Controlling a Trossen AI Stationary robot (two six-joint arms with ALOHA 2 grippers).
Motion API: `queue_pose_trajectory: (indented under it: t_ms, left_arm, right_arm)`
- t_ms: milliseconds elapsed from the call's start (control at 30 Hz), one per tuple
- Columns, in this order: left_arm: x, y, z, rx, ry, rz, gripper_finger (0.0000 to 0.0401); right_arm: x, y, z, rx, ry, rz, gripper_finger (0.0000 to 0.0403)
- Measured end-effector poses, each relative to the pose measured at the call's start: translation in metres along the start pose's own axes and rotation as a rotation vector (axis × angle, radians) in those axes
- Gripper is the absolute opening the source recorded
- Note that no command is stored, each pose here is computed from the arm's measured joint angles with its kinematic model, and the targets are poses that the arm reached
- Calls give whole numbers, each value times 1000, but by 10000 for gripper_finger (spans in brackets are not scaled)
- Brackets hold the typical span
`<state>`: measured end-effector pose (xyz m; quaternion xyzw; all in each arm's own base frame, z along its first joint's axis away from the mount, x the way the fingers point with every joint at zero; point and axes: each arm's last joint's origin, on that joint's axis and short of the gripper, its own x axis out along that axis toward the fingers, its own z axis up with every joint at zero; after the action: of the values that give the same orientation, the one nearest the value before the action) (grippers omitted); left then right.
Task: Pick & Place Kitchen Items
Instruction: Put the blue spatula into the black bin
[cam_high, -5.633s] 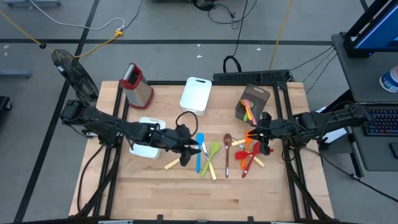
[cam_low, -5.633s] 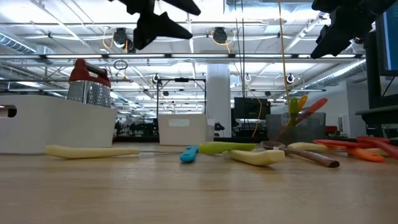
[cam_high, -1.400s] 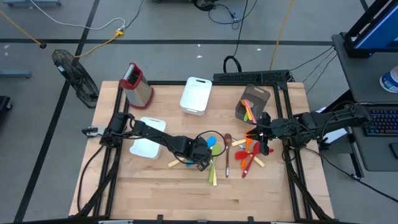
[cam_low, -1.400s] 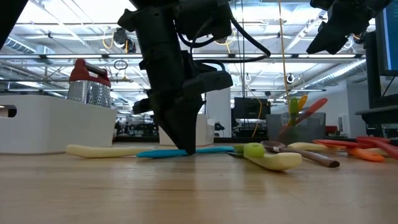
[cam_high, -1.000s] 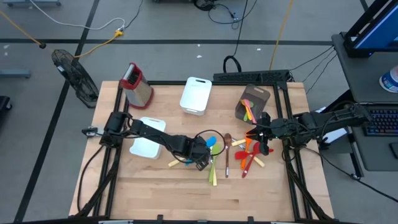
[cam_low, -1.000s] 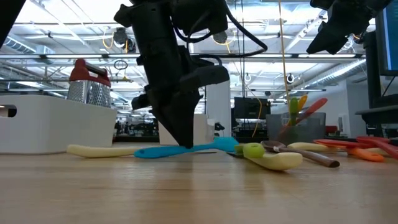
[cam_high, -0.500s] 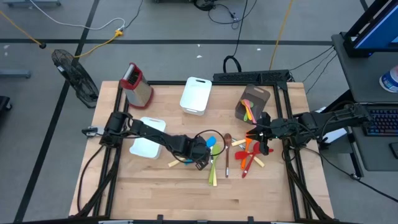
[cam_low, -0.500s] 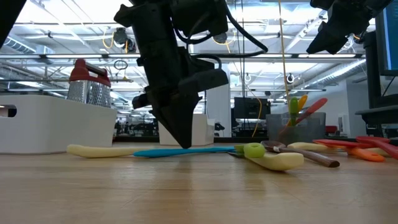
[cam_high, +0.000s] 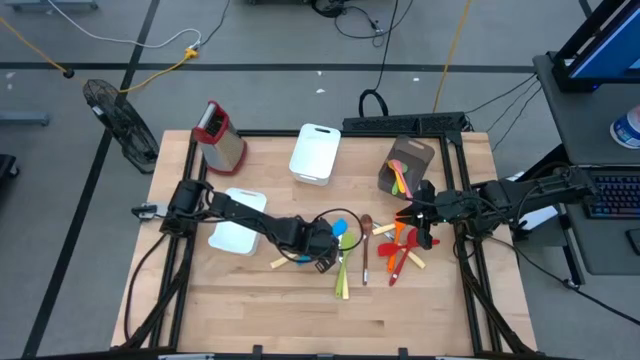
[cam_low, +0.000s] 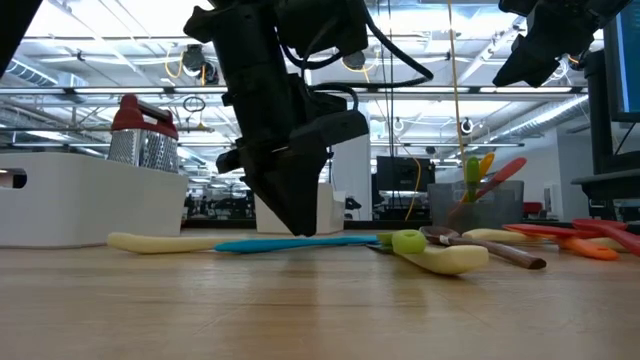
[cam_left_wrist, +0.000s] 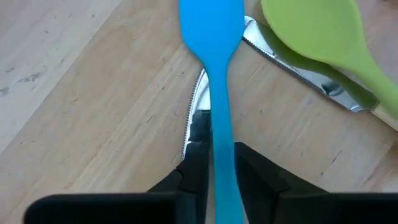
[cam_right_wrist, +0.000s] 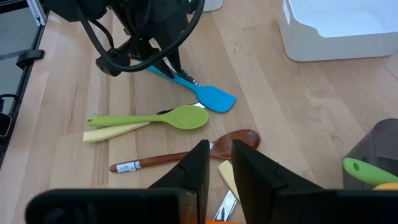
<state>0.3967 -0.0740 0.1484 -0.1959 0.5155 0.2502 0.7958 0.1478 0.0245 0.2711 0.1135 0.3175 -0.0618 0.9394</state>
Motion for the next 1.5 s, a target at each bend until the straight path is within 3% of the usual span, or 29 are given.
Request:
queue_pose_trajectory:
  t_ms: [233, 433, 933, 1067, 1267, 1500]
  left_arm:
    - [-1, -6, 6, 48, -67, -48, 125]
    - [1, -5, 7, 122, -114, 2, 148]
    - [37, -4, -1, 201, -81, 76, 149]
    - [38, -3, -1, 213, -71, 86, 122]
    - [40, -1, 0, 266, -86, 121, 20]
    - [42, 3, 4, 240, -93, 131, 16]
  right_arm:
    - [0, 0, 0, 0, 0, 0, 59]
    - [0, 0, 0, 6, -1, 0, 59]
    - [0, 0, 0, 26, 0, 0, 59]
    - [0, 0, 0, 26, -1, 0, 59]
    - [0, 0, 0, 26, -1, 0, 59]
    - [0, 0, 0, 26, -1, 0, 59]
